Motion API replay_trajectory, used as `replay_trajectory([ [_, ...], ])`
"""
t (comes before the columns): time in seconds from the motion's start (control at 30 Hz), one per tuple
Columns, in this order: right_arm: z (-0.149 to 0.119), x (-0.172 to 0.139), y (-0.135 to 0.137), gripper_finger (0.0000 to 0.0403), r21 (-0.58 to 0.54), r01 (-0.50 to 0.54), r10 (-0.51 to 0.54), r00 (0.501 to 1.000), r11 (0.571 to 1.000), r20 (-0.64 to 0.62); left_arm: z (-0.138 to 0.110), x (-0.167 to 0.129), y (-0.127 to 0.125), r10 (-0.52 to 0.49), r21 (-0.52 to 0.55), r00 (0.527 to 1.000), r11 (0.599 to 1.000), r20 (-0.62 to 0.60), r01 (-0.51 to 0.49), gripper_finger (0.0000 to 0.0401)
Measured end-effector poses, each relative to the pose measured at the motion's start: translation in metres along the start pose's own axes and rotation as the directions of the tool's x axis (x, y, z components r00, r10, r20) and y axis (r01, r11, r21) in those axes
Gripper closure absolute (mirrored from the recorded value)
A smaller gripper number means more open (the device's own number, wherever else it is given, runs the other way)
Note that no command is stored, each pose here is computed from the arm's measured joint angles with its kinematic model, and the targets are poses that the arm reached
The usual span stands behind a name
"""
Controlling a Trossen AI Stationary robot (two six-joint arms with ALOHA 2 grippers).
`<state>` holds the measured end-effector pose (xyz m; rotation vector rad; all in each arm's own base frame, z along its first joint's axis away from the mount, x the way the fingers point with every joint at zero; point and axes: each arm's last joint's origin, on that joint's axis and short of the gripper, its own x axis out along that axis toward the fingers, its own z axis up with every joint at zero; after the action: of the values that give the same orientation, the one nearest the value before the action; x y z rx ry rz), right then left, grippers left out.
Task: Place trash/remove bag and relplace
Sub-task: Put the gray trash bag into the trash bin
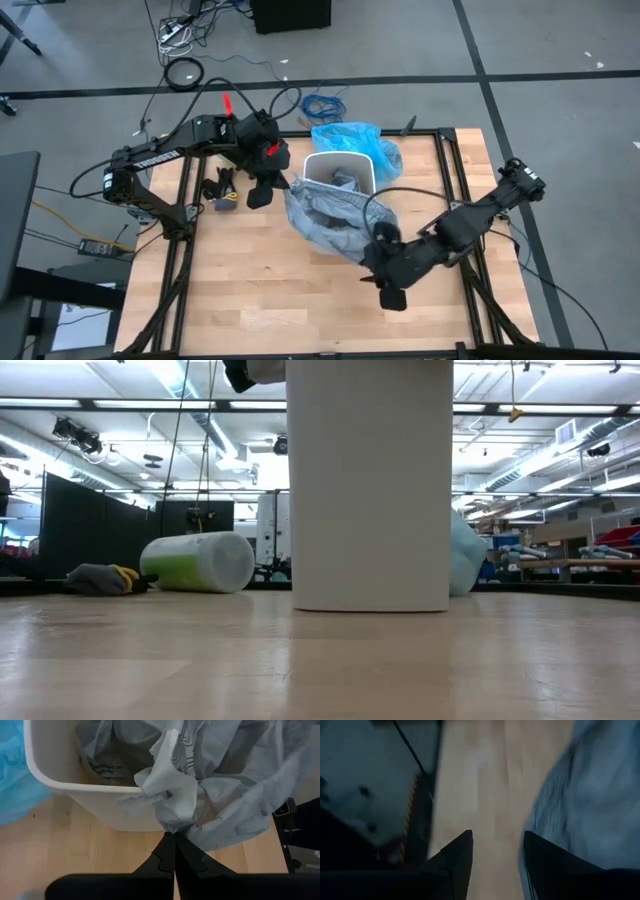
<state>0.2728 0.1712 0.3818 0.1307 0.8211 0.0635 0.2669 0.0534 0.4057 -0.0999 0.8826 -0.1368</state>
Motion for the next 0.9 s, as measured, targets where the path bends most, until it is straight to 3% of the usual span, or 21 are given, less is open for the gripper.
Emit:
replay_trajectory([
  [0.17, 0.028, -0.051, 0.010, 0.0241, -0.099, 0.043, -0.020, 0.974, 0.994, 0.227, 0.000, 0.000, 0.000, 0.004, 0.001, 1.000, 1.000, 0.000, -0.004, 0.0396],
  [0.27, 0.034, -0.075, 0.006, 0.0249, -0.141, 0.167, -0.121, 0.949, 0.976, 0.290, 0.000, 0.000, 0.000, 0.011, 0.002, 1.000, 1.000, -0.001, -0.011, 0.0396],
  [0.3, 0.033, -0.080, 0.001, 0.0253, -0.132, 0.255, -0.208, 0.933, 0.958, 0.295, 0.000, 0.000, 0.001, 0.019, 0.002, 1.000, 1.000, -0.001, -0.019, 0.0396],
  [0.37, 0.026, -0.086, -0.013, 0.0260, -0.137, 0.458, -0.411, 0.870, 0.878, 0.271, 0.000, 0.000, 0.001, 0.023, 0.003, 1.000, 1.000, 0.001, -0.023, 0.0396],
  [0.43, 0.021, -0.089, -0.029, 0.0264, -0.169, 0.570, -0.531, 0.816, 0.804, 0.227, 0.001, 0.000, 0.001, 0.024, 0.005, 1.000, 1.000, 0.009, -0.024, 0.0396],
  [0.5, 0.023, -0.086, -0.040, 0.0264, -0.165, 0.568, -0.544, 0.821, 0.806, 0.174, 0.001, 0.000, 0.001, 0.024, 0.006, 1.000, 1.000, 0.012, -0.024, 0.0396],
  [0.6, 0.032, -0.077, -0.051, 0.0255, -0.158, 0.452, -0.445, 0.892, 0.878, 0.082, 0.002, 0.000, 0.001, 0.027, 0.010, 0.999, 1.000, 0.022, -0.027, 0.0396],
  [0.67, 0.038, -0.071, -0.060, 0.0246, -0.154, 0.399, -0.396, 0.917, 0.904, 0.050, 0.004, 0.000, 0.001, 0.029, 0.014, 0.999, 0.999, 0.035, -0.029, 0.0396],
  [0.9, 0.050, -0.067, -0.098, 0.0218, -0.152, 0.389, -0.395, 0.918, 0.909, -0.015, 0.005, 0.000, 0.002, 0.033, 0.032, 0.998, 0.999, 0.045, -0.035, 0.0396],
])
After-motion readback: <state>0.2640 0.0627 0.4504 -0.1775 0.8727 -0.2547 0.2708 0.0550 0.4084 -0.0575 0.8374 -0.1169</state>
